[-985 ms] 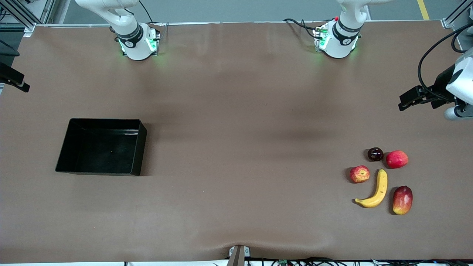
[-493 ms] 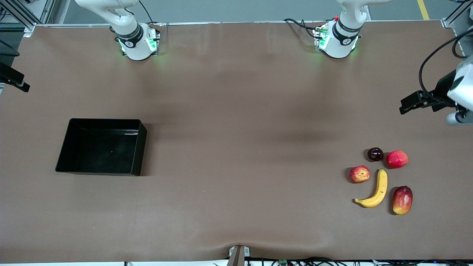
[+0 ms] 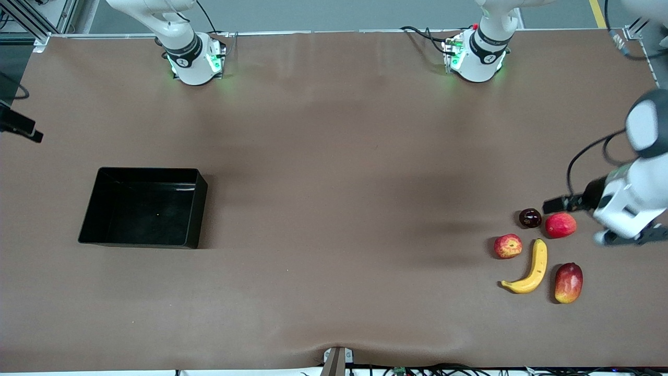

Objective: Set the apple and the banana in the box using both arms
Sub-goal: 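Lower the left gripper around the red-yellow apple and close it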

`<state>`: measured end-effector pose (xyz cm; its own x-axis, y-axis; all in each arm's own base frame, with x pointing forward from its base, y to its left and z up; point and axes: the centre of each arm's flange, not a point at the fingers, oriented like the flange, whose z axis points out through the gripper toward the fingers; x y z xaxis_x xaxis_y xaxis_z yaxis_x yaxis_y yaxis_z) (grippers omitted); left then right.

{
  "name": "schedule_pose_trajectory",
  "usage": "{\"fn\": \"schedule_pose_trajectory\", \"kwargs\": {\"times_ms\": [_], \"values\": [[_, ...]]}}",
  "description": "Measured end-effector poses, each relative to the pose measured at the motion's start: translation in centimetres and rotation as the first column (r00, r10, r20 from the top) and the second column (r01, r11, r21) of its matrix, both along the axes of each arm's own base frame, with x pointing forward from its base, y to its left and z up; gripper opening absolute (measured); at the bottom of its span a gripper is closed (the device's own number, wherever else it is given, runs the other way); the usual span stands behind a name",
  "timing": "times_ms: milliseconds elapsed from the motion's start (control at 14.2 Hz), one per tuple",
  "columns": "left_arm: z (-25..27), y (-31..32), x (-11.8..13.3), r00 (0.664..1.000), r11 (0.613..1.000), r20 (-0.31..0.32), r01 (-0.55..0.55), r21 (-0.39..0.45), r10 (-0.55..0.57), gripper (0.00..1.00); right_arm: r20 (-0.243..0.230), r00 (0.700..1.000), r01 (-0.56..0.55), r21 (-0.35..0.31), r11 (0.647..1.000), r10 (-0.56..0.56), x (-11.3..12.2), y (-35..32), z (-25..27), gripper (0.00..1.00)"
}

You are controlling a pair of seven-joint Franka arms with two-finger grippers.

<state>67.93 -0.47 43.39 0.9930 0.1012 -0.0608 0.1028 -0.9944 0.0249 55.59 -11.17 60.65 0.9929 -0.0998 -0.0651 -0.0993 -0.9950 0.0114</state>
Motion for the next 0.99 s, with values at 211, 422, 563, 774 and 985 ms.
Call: {"fn": "schedule_pose_trajectory", "kwargs": {"times_ms": [211, 422, 563, 774, 985], "values": [[-7.6, -0.1, 1.6, 0.997, 0.999, 0.066, -0.034, -0.008, 0.035, 1.00, -0.040, 0.998, 0.041, -0.006, 0.999, -0.041, 1.8, -3.7, -4.4, 1.00], [-13.5, -0.2, 1.3, 0.992, 0.993, 0.054, -0.114, -0.011, 0.114, 1.00, 0.017, 1.000, 0.002, -0.019, 1.000, -0.002, 2.6, -8.1, -6.0, 1.00], [-16.4, -0.3, 1.3, 0.990, 0.991, 0.049, -0.133, -0.013, 0.133, 1.00, 0.000, 1.000, 0.024, 0.014, 1.000, -0.024, 2.8, -10.1, -8.3, 1.00], [-20.1, -0.3, 1.3, 0.990, 0.991, 0.042, -0.136, -0.009, 0.137, 1.00, -0.062, 0.996, 0.064, 0.095, 0.993, -0.058, 3.9, -12.1, -14.5, 1.00], [-21.9, -0.1, 1.0, 0.990, 0.990, 0.023, -0.138, -0.006, 0.138, 1.00, -0.122, 0.989, 0.101, 0.173, 0.980, -0.080, 5.1, -12.9, -21.8, 1.00]]}}
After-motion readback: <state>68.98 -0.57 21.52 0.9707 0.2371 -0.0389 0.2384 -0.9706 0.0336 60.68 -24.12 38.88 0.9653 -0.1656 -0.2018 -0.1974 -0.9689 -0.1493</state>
